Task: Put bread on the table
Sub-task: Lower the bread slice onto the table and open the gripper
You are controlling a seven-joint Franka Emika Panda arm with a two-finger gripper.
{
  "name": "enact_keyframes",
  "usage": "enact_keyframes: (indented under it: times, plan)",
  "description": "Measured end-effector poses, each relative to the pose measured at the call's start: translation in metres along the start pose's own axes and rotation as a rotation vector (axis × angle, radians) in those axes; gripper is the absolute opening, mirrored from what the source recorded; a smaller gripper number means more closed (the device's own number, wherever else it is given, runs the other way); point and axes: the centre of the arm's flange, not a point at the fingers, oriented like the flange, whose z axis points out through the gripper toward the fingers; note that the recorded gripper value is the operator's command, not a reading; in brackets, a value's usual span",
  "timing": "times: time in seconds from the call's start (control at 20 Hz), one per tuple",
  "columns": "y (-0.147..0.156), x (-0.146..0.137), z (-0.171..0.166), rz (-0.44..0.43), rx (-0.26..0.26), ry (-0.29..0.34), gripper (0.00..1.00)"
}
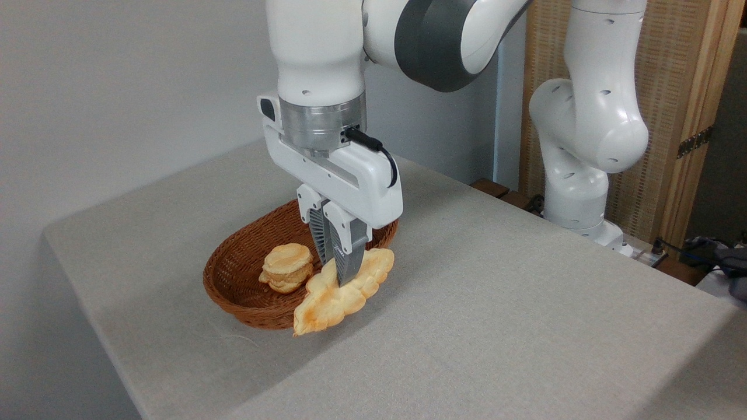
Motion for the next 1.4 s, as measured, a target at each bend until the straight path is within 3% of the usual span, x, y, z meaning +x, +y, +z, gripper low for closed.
enact_keyframes:
  times: [1.4]
  plan:
    - [0.0033, 0.007, 0.002, 0.005, 0.002, -0.004, 1.0]
